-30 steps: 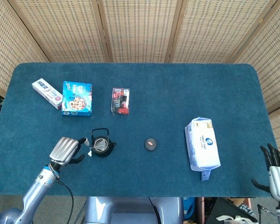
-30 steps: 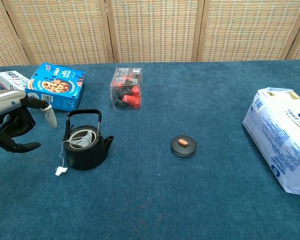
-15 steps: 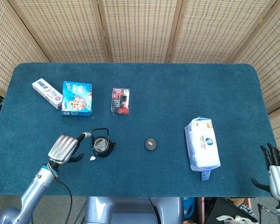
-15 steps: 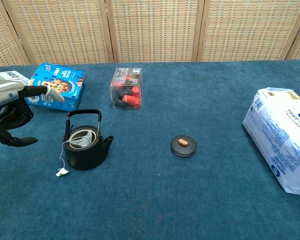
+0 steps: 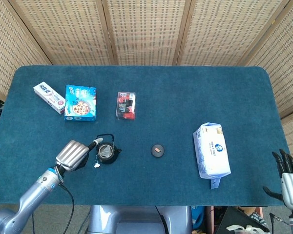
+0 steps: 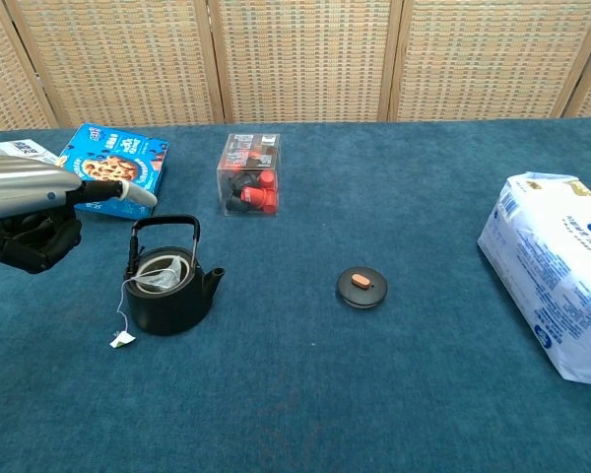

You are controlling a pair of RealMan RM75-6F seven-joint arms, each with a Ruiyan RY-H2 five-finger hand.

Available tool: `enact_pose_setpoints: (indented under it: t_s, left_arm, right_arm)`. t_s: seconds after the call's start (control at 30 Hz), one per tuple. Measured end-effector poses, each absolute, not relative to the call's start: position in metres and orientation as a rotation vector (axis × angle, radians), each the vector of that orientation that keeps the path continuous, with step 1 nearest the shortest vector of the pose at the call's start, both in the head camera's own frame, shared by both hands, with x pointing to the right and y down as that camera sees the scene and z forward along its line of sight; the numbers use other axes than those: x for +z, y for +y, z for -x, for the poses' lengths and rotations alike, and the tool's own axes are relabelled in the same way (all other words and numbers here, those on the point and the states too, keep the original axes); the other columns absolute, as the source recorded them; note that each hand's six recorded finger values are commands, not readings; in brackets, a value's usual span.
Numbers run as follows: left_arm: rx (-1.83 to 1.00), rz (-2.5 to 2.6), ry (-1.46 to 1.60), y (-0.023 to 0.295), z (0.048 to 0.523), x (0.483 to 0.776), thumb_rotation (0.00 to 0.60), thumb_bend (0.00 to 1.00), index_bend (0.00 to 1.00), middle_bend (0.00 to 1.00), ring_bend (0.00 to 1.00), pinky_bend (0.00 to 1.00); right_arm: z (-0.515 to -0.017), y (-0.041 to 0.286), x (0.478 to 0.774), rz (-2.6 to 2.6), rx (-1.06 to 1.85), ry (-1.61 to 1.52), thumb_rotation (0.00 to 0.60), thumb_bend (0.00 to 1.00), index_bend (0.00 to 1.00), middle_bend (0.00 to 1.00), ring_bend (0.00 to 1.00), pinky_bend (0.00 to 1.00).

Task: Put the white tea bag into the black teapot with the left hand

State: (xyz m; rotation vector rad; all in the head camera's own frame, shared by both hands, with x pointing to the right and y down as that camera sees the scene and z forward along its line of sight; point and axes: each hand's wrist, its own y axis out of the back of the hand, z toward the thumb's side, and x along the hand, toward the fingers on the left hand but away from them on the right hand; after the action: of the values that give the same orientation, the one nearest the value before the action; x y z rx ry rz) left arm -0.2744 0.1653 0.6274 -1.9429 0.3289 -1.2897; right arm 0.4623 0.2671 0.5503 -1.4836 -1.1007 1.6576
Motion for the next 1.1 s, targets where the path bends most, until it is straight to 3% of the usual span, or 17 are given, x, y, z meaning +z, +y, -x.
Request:
enact_pose_setpoints:
  t_s: [1.1]
  left_arm:
    - [-1.425,2.034,0.042,0.182,0.251,0.655,0.600,1.00,0.07,0.87,0.77,0.73]
  right_arm:
    - [-0.467,0.271,0.551,1.488,1.667,-1.116,0.600,0.16,0.00,0.01,0.00,0.03]
